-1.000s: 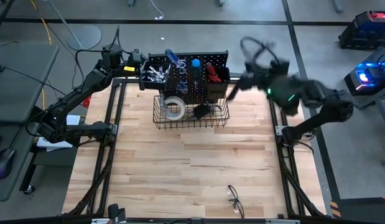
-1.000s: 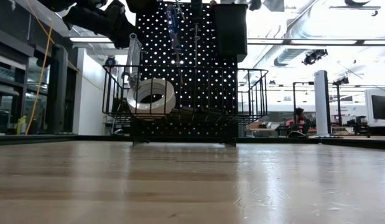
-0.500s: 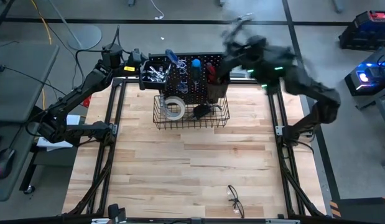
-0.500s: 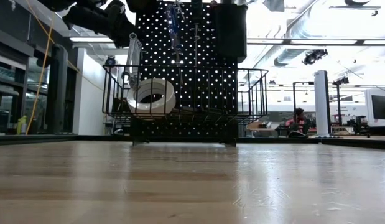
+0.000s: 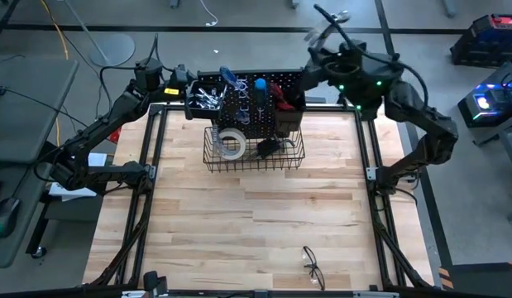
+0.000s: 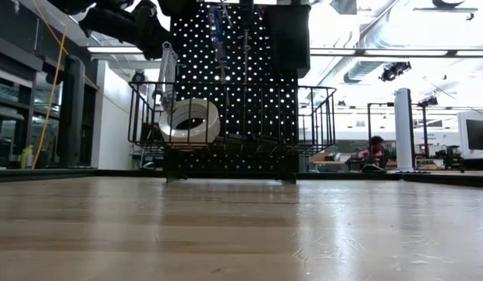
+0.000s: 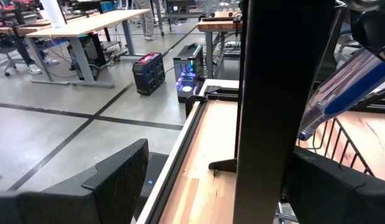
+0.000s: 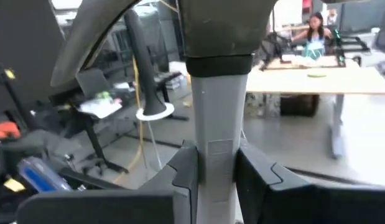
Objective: Hang tools onto peg board
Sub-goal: Put the hammer in the right black bin on the pegboard, then put the safety glasses in the wire basket on the pegboard
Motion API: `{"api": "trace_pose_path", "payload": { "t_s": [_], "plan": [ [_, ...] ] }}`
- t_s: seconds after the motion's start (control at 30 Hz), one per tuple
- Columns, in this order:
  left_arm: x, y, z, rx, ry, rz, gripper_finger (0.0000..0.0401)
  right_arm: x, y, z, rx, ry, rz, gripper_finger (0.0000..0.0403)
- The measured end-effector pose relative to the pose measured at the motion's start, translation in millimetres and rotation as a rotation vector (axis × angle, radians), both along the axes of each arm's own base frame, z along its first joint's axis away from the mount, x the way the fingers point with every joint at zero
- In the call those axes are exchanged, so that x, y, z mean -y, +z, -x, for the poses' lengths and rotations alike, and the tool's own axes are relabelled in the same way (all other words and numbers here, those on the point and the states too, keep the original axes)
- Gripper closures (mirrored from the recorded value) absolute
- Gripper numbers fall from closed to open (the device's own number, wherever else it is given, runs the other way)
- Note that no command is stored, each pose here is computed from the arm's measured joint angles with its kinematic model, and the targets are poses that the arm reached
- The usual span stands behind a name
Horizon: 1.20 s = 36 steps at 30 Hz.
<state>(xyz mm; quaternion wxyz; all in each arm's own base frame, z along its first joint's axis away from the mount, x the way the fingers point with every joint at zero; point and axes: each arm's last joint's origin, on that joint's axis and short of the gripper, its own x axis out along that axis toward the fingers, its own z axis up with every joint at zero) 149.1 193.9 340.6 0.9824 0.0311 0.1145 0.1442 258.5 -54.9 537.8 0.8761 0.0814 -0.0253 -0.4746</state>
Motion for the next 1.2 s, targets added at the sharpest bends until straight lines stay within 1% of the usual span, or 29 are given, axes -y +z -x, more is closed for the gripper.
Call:
{"api": "trace_pose_path", "payload": {
  "t_s": [0.1,0.17,0.37,0.43,0.5,0.67,0.73,0.8,0.87,0.93,1.03,1.2],
  "plan": [
    [0,0,0,-0.001,0.002,0.0,0.0078,1,-9,-2,-0.045,-0.003,-0.046,0.0347],
    [0,0,0,0.001,0.002,-0.002,0.0078,2,-20,-8,-0.097,-0.003,-0.077,0.0347],
    [0,0,0,0.001,0.001,-0.004,0.0078,5,-33,-22,-0.144,-0.002,-0.117,0.0347],
    [0,0,0,0.001,0.002,-0.004,0.0078,7,-43,-30,-0.183,0.001,-0.142,0.0347],
    [0,0,0,0.003,0.001,0.0,0.0078,7,-46,-35,-0.195,0.001,-0.148,0.0347],
    [0,0,0,0.003,-0.001,-0.004,0.0078,7,-49,-36,-0.193,0.0,-0.166,0.0346],
    [0,0,0,0.004,0.002,0.0,0.0078,8,-49,-38,-0.193,0.001,-0.166,0.032],
    [0,0,0,0.004,0.003,-0.001,0.0078,7,-52,-36,-0.216,0.016,-0.176,0.0282],
    [0,0,0,0.004,0.003,0.0,0.0078,7,-52,-38,-0.208,0.014,-0.174,0.0248],
    [0,0,0,0.004,0.001,0.001,0.0078,7,-52,-39,-0.213,0.019,-0.174,0.0223],
    [0,0,0,0.004,0.004,0.001,0.0078,7,-51,-38,-0.206,0.016,-0.171,0.0206],
    [0,0,0,0.004,0.005,0.002,0.0078,7,-51,-38,-0.207,0.012,-0.169,0.0201]
  ]
}}
